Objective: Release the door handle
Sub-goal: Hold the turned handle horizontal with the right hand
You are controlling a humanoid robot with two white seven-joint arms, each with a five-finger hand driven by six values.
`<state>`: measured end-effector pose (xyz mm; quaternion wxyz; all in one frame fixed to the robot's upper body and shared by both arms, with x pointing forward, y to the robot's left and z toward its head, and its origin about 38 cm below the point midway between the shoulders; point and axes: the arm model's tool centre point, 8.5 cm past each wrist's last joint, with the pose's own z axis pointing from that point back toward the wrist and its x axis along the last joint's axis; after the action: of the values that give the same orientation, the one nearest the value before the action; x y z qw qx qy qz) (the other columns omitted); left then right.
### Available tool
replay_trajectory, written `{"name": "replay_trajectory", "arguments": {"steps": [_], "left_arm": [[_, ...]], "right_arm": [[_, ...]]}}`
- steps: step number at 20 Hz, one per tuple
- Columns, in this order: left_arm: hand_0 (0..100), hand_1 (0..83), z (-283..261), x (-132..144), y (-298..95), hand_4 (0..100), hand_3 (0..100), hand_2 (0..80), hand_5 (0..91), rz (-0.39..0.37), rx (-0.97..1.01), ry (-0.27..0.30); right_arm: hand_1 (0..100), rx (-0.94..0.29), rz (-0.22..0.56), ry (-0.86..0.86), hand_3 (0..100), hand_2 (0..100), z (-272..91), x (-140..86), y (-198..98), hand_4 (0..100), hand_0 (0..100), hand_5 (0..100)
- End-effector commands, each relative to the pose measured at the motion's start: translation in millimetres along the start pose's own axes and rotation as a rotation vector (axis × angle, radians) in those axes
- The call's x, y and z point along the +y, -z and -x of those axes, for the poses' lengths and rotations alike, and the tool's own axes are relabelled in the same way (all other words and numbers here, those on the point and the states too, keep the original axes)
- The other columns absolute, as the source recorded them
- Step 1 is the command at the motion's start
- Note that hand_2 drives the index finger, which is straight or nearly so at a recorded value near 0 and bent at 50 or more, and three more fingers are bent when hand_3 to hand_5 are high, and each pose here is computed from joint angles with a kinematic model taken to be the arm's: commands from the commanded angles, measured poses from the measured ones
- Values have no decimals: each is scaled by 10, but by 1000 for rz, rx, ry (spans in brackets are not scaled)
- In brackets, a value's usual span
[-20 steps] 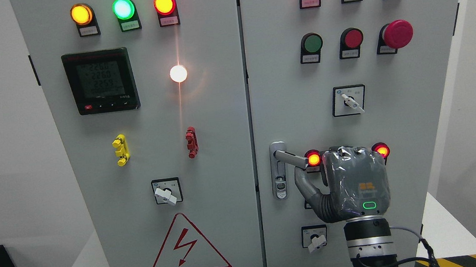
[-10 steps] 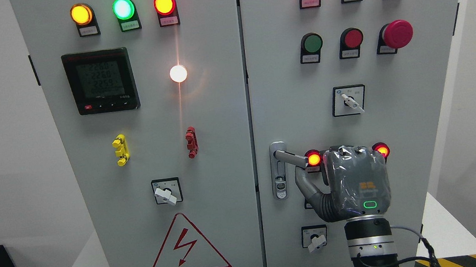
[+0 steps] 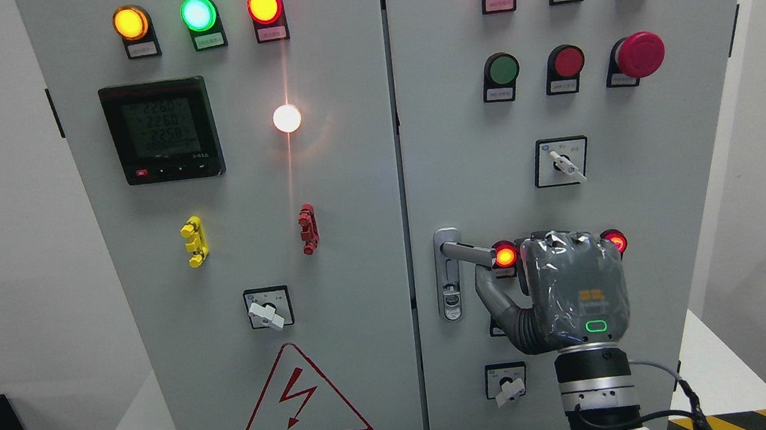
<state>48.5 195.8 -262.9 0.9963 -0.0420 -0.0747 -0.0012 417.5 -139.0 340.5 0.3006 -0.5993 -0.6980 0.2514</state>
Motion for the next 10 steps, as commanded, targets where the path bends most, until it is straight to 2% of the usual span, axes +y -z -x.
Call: {"name": "replay_trajectory", "arguments": {"steps": [1, 10], "left_arm": [[120, 556, -2, -1, 0, 0, 0, 0, 0, 1, 0, 0], [120, 556, 3, 0, 0, 0, 0, 0, 0, 1, 1, 0]], "right_arm": [[388, 2, 1, 1, 1000, 1000, 4, -1, -1, 1000, 470, 1000], [385, 0, -7, 3, 1000, 1000, 10, 23, -44, 1000, 473, 1000]]}}
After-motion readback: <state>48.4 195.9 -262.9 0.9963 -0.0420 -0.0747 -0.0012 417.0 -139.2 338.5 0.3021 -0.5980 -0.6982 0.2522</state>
